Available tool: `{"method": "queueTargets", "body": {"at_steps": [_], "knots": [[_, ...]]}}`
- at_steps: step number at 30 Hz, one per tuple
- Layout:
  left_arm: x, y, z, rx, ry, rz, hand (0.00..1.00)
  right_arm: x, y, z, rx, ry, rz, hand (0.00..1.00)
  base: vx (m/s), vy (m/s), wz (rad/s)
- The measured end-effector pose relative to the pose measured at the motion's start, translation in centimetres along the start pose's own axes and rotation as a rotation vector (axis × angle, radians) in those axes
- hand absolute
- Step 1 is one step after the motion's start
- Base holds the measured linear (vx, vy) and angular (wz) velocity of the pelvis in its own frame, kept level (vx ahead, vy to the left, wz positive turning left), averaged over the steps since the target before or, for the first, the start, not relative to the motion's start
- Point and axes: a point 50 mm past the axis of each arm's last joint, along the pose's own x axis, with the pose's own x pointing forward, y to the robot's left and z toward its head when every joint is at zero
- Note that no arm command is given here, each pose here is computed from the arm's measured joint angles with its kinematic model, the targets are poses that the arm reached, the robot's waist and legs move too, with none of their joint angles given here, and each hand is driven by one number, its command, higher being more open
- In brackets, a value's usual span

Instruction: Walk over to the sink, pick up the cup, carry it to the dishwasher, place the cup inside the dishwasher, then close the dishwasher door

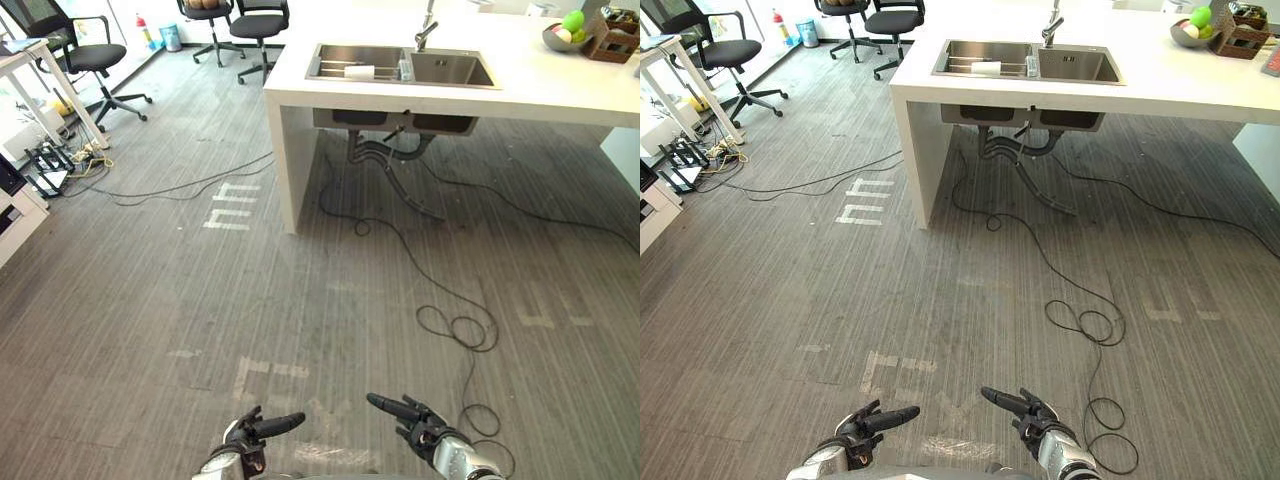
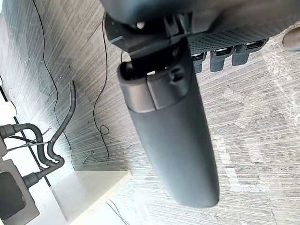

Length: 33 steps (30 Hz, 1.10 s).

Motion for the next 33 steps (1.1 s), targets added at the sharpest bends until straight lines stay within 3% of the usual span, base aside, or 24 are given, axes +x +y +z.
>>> {"method": "queueTargets", "body": {"at_steps": [12,23,33], "knots": [[-0.3,0.7,-0.2,0.125,-0.061,0.123,1.0,-0.1,-0.3,-0.1,-0.083,-0.005,-0.009,1.0,-0.01,0.005,-0.04],[-0.6,0.7,-2.2,0.019,0.03,0.059,1.0,-0.6,-1.5,-2.4,-0.079,0.071,-0.034,1.0,-0.05,0.012,-0.06],[0.0,1.5,-1.1,0.092,0.046,0.015,1.0,-0.4,-2.5,0.8,0.039,-0.026,-0.064,1.0,-0.02,0.037,0.1]]}}
